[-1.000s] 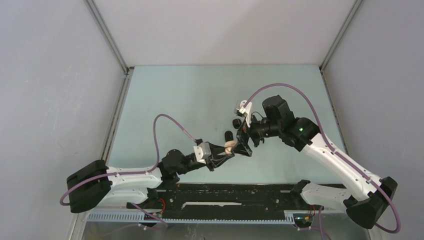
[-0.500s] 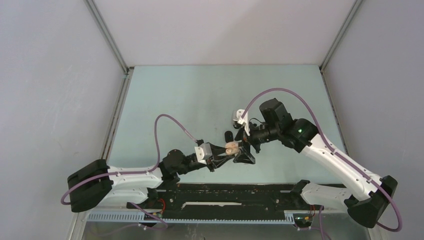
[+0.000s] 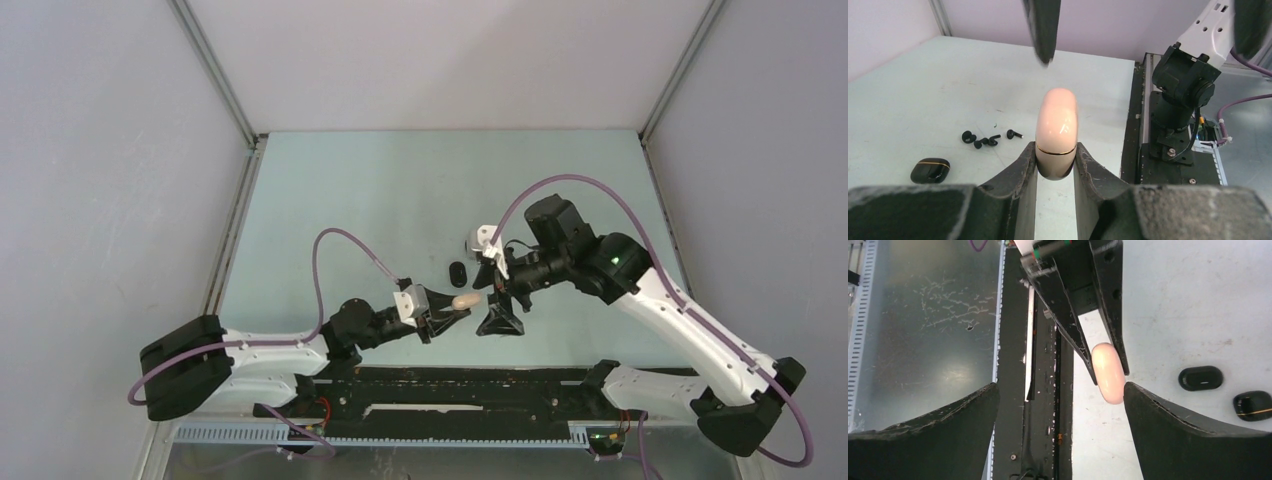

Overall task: Insert the wireless bluetooth earbuds into the charging case
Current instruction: Close the charging case, then place the charging case at the center of the board, then pick up the charging case at the center of the board.

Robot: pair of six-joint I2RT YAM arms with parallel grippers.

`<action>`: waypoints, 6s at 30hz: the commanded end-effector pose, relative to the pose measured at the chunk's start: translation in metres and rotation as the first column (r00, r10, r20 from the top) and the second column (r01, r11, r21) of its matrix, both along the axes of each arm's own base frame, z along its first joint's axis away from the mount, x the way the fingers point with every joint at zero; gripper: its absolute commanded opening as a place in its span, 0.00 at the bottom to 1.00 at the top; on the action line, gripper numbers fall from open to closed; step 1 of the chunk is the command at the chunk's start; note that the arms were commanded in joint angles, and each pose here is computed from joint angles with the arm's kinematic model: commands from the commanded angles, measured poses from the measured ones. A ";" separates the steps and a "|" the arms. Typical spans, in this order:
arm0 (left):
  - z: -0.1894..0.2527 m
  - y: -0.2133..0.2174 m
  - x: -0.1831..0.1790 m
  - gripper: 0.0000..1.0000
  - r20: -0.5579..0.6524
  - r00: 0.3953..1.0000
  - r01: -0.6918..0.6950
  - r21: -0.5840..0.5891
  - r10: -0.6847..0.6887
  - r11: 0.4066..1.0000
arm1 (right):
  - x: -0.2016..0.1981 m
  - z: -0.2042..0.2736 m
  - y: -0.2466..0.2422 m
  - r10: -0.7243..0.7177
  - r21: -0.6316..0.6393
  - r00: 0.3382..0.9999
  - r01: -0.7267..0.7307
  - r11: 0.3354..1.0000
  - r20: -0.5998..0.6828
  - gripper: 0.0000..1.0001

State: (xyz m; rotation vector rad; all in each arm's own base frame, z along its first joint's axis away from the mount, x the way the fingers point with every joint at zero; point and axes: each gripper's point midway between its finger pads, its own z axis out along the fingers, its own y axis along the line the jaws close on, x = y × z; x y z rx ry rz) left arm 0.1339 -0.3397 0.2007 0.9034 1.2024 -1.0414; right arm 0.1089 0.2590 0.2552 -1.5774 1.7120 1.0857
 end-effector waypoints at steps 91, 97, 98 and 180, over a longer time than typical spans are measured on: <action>0.010 0.174 0.138 1.00 -0.355 0.521 -0.638 0.443 0.776 0.630 | 0.192 -0.120 -0.049 -0.656 -0.190 0.755 0.646 0.739 0.015 0.82; -0.012 0.180 0.128 1.00 -0.323 0.521 -0.580 0.545 0.790 0.605 | 0.220 -0.148 -0.021 -0.688 -0.315 0.725 0.662 0.680 0.038 0.79; -0.010 0.177 0.127 1.00 -0.334 0.532 -0.576 0.531 0.778 0.621 | 0.225 -0.158 -0.020 -0.706 -0.341 0.708 0.672 0.658 0.032 0.79; -0.020 0.127 0.148 0.74 -0.816 0.367 -0.434 0.274 0.446 0.858 | 0.202 -0.154 -0.019 -0.532 -0.387 0.841 0.526 0.758 0.100 0.38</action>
